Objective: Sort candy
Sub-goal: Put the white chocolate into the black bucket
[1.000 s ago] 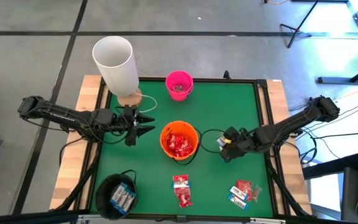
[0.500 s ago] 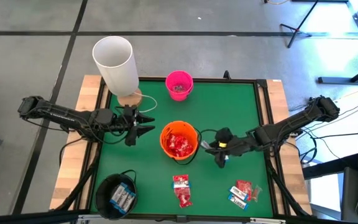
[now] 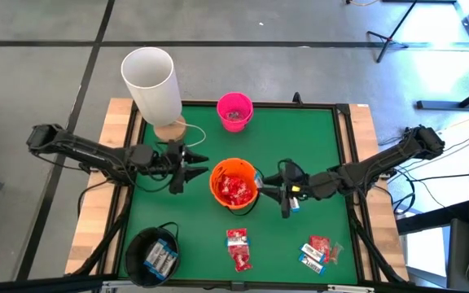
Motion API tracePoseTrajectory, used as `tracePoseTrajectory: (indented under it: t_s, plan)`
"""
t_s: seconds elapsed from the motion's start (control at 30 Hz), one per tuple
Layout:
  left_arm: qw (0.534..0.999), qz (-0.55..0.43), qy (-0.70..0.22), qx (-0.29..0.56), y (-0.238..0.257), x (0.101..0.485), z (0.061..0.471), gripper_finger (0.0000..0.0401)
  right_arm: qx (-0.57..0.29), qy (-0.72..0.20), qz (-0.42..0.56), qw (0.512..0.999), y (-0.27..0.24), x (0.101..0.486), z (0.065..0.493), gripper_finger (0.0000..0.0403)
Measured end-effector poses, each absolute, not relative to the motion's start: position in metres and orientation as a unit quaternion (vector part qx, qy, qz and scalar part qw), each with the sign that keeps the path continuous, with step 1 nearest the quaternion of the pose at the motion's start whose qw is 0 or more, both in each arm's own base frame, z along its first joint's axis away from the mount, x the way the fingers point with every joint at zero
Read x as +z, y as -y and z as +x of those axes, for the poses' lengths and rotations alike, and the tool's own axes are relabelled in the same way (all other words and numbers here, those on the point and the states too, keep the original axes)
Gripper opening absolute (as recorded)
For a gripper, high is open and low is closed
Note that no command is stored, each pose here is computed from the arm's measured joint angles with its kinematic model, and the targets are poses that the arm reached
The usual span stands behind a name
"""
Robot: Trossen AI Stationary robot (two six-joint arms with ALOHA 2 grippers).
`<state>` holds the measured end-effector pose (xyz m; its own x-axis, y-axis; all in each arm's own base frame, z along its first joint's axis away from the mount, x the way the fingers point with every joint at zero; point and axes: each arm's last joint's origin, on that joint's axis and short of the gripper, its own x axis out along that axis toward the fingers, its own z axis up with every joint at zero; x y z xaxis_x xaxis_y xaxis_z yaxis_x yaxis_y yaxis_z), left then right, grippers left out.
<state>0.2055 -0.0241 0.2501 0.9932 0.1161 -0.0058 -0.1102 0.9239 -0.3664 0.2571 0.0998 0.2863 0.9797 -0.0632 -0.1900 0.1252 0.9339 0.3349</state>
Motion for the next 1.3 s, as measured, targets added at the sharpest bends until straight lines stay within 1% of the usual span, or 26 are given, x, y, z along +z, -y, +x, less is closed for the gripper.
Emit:
tracePoseTrajectory:
  t_s: [0.2, 0.4, 0.57, 0.8, 0.9, 1.07, 1.3]
  plan:
    - [0.988, -0.145, 0.046, 0.022, 0.035, 0.248, 0.22, 0.0188, -0.058, -0.074, 0.157, 0.983, -0.104, 0.279, 0.268, 0.0127]
    - [0.99, -0.112, 0.083, 0.004, 0.044, 0.243, 0.232, 0.0188, -0.057, -0.06, 0.152, 0.985, -0.107, 0.273, 0.278, 0.0127]
    - [0.993, -0.082, 0.08, -0.002, 0.053, 0.245, 0.251, 0.0188, -0.058, -0.052, 0.152, 0.985, -0.102, 0.268, 0.287, 0.0127]
    - [0.997, -0.044, 0.067, -0.014, 0.064, 0.254, 0.29, 0.0188, -0.049, -0.05, 0.155, 0.985, -0.098, 0.265, 0.292, 0.0127]
    - [0.997, -0.06, 0.039, -0.012, 0.062, 0.254, 0.304, 0.0188, -0.049, -0.048, 0.156, 0.985, -0.098, 0.266, 0.292, 0.0127]
    - [0.986, -0.149, 0.013, -0.069, 0.051, 0.256, 0.324, 0.0188, -0.043, -0.05, 0.154, 0.986, -0.099, 0.265, 0.292, 0.0127]
    - [0.985, -0.156, 0.011, -0.072, 0.045, 0.256, 0.33, 0.0188, -0.039, -0.051, 0.154, 0.986, -0.099, 0.265, 0.292, 0.0127]
